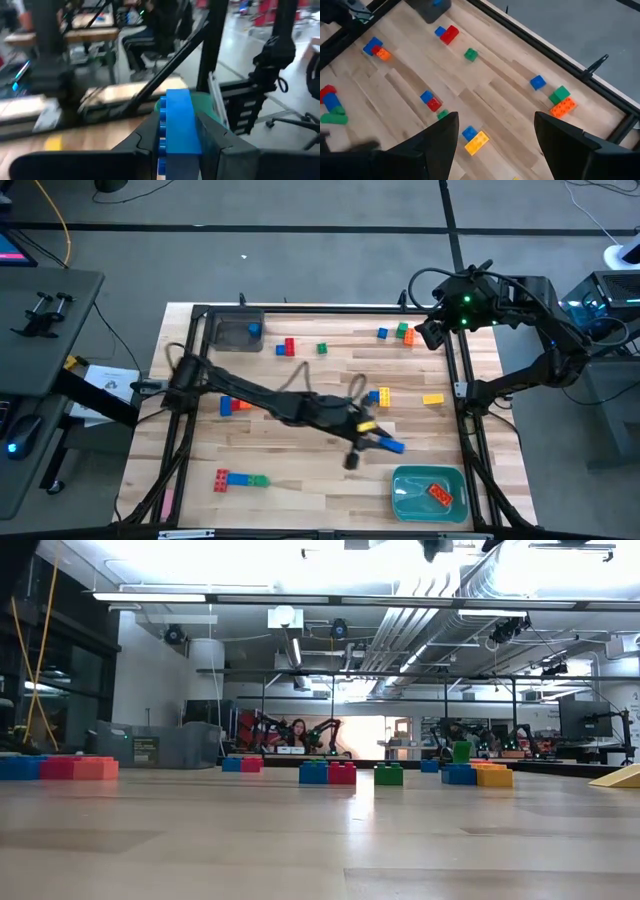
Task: Sort blocks by size
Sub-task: Put the right blue game piece into the blue bin, then put the right green block into the blue bin
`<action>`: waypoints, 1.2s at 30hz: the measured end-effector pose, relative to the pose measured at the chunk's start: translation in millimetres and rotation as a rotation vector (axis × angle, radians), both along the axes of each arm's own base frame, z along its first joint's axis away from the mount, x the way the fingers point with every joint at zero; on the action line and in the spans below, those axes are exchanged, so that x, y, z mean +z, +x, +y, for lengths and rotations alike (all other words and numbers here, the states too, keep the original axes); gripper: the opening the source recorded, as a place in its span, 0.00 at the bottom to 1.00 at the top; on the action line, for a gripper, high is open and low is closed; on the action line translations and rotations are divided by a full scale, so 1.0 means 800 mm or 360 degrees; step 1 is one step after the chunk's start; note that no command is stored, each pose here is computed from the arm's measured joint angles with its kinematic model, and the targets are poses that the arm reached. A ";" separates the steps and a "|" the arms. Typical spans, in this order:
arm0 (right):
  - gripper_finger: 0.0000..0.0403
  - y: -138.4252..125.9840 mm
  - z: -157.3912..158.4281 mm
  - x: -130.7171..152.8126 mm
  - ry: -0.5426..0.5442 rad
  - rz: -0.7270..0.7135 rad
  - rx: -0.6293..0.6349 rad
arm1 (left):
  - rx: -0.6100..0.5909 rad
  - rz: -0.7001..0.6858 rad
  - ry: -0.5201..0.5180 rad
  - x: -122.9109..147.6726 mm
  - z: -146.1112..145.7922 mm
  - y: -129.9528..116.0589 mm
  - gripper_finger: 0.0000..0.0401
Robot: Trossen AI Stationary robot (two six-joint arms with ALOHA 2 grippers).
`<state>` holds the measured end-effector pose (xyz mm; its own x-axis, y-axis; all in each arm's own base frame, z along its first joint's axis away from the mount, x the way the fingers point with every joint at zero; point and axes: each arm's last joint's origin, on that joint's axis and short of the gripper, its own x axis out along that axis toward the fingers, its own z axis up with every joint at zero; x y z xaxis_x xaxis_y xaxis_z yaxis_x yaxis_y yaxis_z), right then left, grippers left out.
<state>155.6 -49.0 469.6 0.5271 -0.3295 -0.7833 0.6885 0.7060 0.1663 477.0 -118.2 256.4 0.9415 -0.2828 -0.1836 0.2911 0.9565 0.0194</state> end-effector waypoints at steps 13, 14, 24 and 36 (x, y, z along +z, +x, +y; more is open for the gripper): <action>0.64 0.000 0.000 0.000 0.0122 -0.0088 -0.0215 | -0.0149 -0.0021 -0.0090 -0.071 -0.081 0.081 0.20; 0.64 0.000 -0.001 0.000 0.0126 -0.0096 -0.0239 | -0.0156 -0.0010 -0.0091 -0.078 -0.086 0.082 0.21; 0.64 0.005 -0.003 0.005 0.0081 -0.0180 -0.0241 | -0.0124 0.0114 -0.0098 -0.053 -0.080 0.075 0.49; 0.64 0.005 -0.001 0.005 -0.0139 -0.0026 0.0166 | 0.0418 0.0920 0.0149 0.062 0.072 -0.042 0.53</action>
<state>160.0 -50.2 473.4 0.5745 -0.3388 -0.7451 0.6084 0.7857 0.1118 443.0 -60.3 305.8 0.7188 -0.0140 -0.6951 0.0355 0.9992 0.0166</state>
